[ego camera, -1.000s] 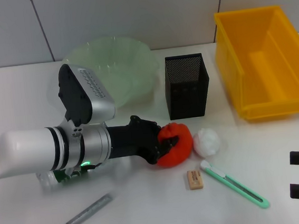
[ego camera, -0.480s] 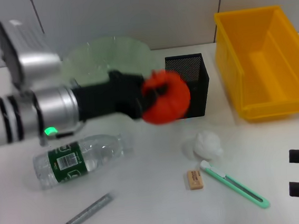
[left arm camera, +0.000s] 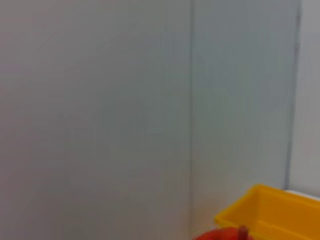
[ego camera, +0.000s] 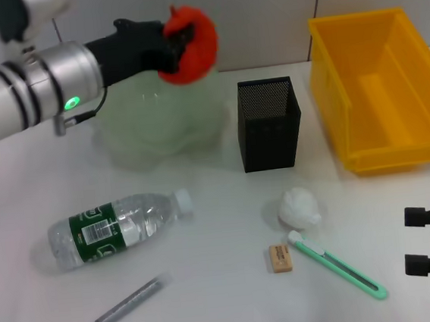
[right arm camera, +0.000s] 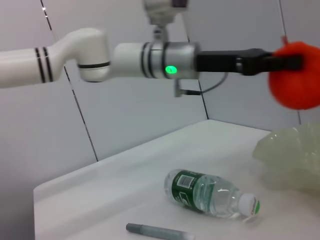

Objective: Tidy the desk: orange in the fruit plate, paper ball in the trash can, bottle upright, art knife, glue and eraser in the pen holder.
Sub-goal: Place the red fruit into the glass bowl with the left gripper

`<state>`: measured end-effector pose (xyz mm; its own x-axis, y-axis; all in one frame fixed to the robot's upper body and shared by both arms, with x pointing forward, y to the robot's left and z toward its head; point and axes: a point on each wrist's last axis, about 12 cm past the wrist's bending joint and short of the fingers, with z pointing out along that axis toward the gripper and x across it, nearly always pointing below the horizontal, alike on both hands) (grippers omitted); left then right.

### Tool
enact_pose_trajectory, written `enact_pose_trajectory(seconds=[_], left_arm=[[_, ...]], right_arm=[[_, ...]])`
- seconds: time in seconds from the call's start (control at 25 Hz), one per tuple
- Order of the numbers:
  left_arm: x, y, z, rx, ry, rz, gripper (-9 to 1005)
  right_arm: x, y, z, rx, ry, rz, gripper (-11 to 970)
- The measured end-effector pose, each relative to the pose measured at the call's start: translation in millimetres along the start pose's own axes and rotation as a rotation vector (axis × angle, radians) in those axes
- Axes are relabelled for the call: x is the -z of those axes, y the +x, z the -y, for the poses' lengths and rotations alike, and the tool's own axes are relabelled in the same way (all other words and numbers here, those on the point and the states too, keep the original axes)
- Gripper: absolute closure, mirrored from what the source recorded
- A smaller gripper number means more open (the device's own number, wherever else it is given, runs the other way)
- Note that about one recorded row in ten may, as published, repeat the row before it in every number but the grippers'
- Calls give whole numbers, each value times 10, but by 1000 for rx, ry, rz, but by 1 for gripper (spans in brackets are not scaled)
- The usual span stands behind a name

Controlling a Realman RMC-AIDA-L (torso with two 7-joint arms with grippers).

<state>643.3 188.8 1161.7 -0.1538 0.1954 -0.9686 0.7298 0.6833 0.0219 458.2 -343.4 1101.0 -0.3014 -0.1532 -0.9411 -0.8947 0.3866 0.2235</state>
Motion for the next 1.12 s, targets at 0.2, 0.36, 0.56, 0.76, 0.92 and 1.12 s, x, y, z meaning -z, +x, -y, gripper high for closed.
enact_pose_trajectory(seconds=[0.2, 0.36, 0.56, 0.76, 0.92, 1.12], left_arm=[[-307, -27, -34, 0, -82, -49, 925], [-398, -35, -76, -15, -146, -70, 936], [-359, -2, -152, -10, -200, -74, 936], [-292, 67, -203, -2, -220, -85, 933], [-221, 128, -229, 3, -241, -87, 931], [-216, 165, -228, 11, -243, -97, 769]], right_arm=[[-30, -32, 19, 7, -10, 3, 217], [-36, -36, 22, 7, -13, 5, 217], [-41, -31, 21, 6, -14, 5, 216], [-52, -16, 23, 1, -11, 7, 216], [-53, -16, 23, -2, -11, 7, 216], [-51, -14, 21, -2, -10, 7, 217]])
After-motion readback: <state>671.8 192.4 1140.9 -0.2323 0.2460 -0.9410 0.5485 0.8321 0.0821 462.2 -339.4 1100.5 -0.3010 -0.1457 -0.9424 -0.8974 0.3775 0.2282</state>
